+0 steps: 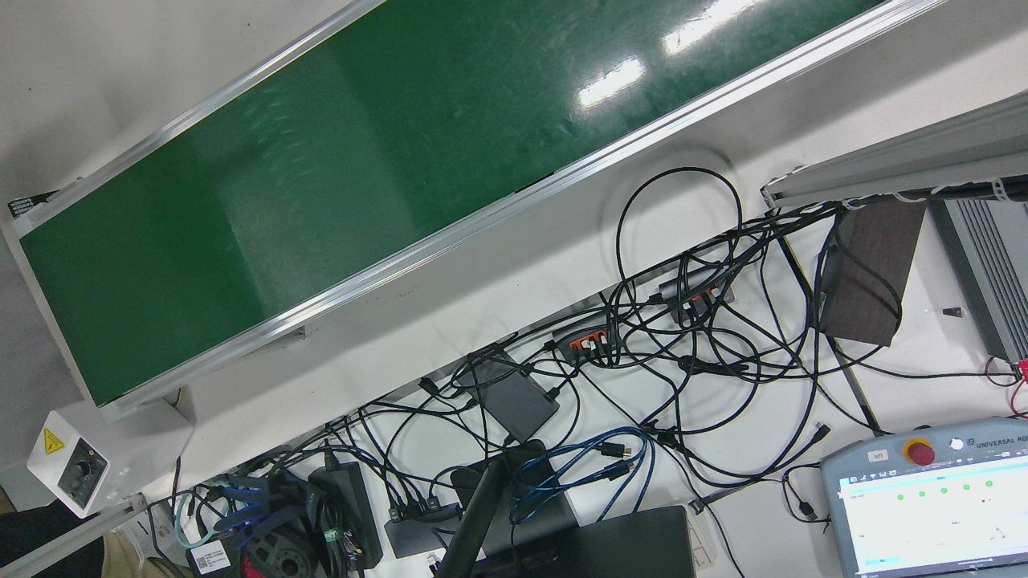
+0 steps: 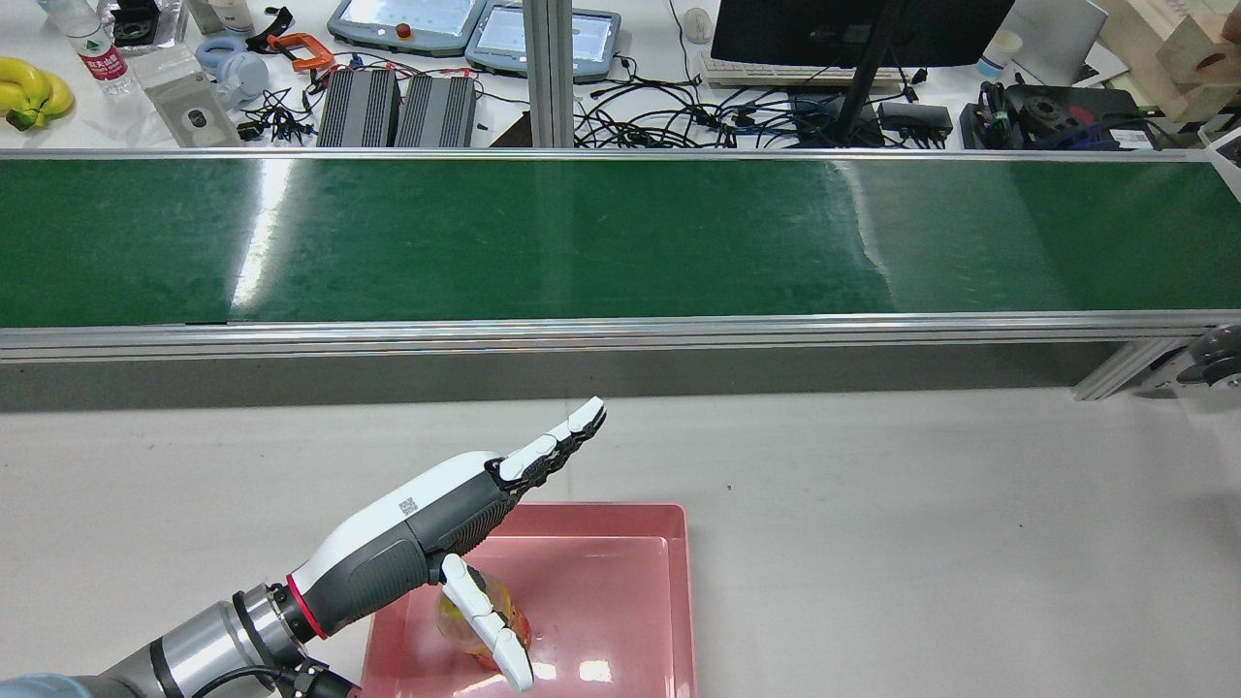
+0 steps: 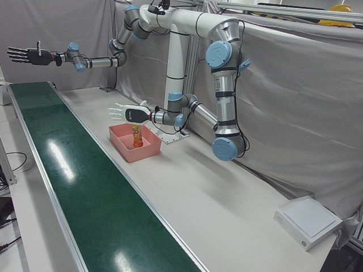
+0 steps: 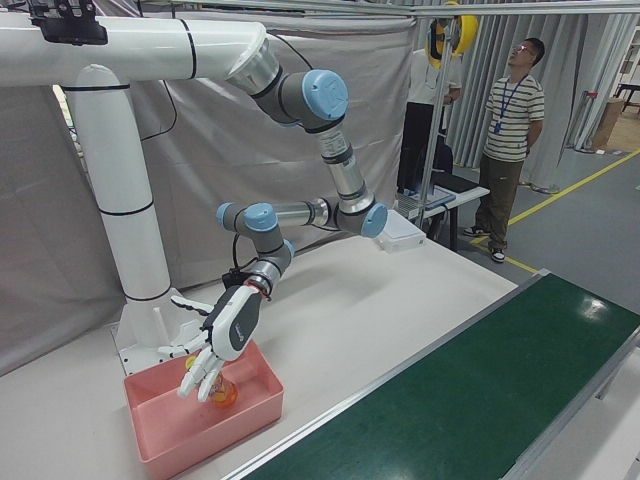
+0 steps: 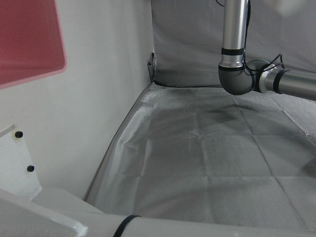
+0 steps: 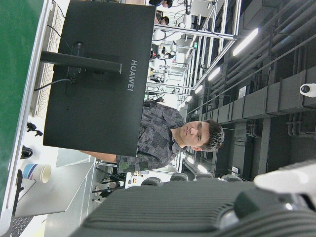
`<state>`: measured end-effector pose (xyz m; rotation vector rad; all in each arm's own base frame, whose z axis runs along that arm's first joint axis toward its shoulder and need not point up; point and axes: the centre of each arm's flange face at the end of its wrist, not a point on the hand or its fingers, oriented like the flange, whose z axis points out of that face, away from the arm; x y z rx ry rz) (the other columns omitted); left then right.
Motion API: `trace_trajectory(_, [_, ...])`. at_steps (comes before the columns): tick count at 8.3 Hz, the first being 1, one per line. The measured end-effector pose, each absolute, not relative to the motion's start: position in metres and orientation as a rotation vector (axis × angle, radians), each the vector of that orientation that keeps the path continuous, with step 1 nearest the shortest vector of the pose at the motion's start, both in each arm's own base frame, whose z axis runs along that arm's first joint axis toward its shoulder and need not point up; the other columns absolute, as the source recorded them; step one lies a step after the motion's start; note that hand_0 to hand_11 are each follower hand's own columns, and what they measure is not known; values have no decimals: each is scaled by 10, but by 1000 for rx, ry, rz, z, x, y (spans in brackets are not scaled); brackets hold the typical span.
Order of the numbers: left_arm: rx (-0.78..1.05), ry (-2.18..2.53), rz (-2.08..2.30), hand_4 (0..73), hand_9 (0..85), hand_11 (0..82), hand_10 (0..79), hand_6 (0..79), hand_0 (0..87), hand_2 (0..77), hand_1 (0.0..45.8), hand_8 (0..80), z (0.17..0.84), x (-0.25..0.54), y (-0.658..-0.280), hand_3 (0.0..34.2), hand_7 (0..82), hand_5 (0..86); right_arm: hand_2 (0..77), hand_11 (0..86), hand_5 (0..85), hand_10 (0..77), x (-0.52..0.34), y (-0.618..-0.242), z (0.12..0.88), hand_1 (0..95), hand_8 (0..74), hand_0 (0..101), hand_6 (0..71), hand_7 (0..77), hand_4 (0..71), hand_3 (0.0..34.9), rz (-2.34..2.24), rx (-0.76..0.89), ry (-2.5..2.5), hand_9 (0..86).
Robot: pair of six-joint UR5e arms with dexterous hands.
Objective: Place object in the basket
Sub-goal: 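Carry the bottle over the pink tray and release it inside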
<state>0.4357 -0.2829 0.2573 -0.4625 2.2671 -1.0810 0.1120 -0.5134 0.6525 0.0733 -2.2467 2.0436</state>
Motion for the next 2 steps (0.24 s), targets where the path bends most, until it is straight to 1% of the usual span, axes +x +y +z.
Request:
trace_trajectory(1, [-475, 2266, -1086, 33, 5, 11, 0, 0, 598, 0, 93, 0, 257, 435, -284, 0, 22, 22, 5, 0, 0, 0, 112, -513, 652, 0, 0, 3, 0, 5, 0, 0, 2043, 73, -2247, 0])
trace_trajectory(2, [-502, 2264, -1103, 11, 5, 11, 0, 0, 597, 0, 93, 0, 258, 432, -287, 0, 38, 87, 5, 0, 0, 0, 112, -513, 652, 0, 0, 3, 0, 5, 0, 0, 2043, 73, -2247, 0])
